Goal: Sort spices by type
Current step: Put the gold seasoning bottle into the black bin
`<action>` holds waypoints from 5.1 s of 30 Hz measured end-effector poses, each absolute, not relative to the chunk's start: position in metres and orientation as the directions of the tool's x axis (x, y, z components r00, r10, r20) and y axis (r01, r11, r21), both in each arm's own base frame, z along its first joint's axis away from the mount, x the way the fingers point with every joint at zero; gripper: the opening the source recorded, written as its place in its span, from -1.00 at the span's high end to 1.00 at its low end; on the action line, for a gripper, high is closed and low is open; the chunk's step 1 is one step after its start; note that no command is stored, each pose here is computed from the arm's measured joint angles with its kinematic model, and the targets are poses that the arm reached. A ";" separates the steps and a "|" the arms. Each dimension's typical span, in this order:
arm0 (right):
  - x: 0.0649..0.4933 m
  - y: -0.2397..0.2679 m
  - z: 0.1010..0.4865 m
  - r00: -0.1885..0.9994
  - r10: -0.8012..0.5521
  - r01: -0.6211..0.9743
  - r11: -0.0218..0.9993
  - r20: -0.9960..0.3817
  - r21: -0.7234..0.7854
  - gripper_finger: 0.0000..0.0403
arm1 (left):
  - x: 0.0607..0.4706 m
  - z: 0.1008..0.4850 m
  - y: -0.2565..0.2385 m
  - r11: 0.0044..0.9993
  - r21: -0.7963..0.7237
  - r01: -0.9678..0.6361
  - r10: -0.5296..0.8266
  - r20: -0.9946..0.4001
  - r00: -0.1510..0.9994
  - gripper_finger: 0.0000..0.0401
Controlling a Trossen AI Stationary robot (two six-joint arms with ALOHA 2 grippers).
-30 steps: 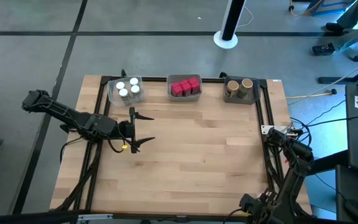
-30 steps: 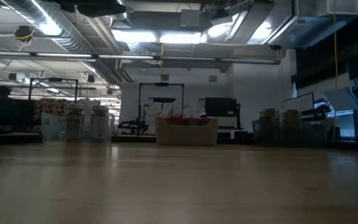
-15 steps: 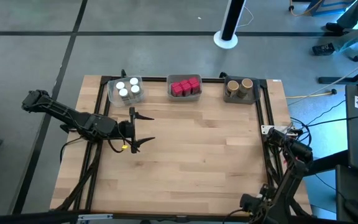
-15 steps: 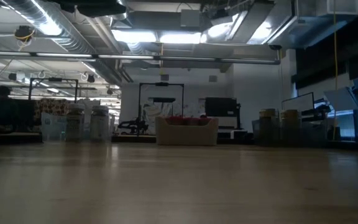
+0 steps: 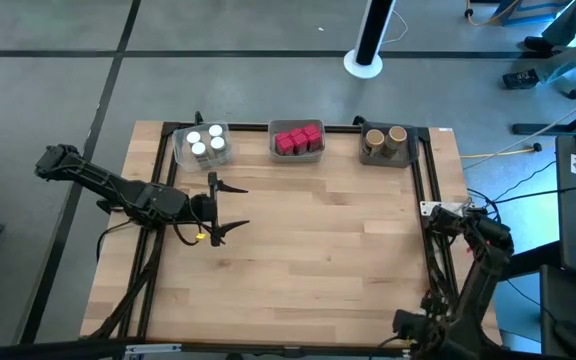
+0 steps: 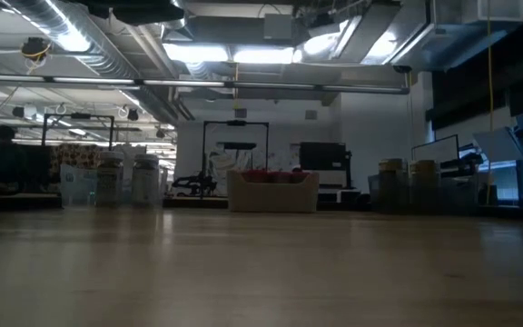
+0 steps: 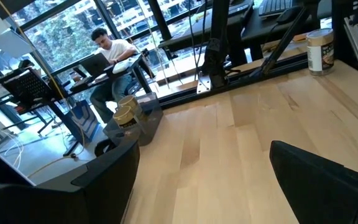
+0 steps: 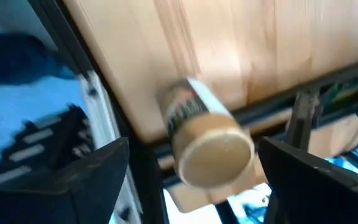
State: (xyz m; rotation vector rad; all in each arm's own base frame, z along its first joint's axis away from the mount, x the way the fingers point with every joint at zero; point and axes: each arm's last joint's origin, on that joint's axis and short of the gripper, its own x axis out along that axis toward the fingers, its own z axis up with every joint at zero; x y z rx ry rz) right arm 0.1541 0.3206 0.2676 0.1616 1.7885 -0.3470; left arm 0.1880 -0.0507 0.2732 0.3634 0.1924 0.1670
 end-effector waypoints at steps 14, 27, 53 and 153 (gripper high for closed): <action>0.124 0.326 0.249 -0.280 -0.160 0.262 0.936 -0.947 -0.236 -0.77 | 0.189 0.273 -0.051 0.919 0.374 -0.125 0.196 -0.157 0.968 -0.73; 0.121 0.319 0.229 -0.301 -0.215 0.273 0.914 -0.929 -0.300 -0.77 | 0.189 0.273 -0.051 0.921 0.372 -0.112 0.182 -0.158 0.970 -0.73; 0.127 0.333 0.191 -0.285 0.014 0.387 0.916 -0.958 -0.102 -0.77 | 0.189 0.274 -0.051 0.922 0.371 -0.115 0.181 -0.150 0.972 -0.73; 0.280 0.240 0.188 0.036 0.000 0.661 0.750 -0.999 0.024 -0.41 | 0.189 0.275 -0.051 0.927 0.356 -0.121 0.180 -0.140 0.974 -0.73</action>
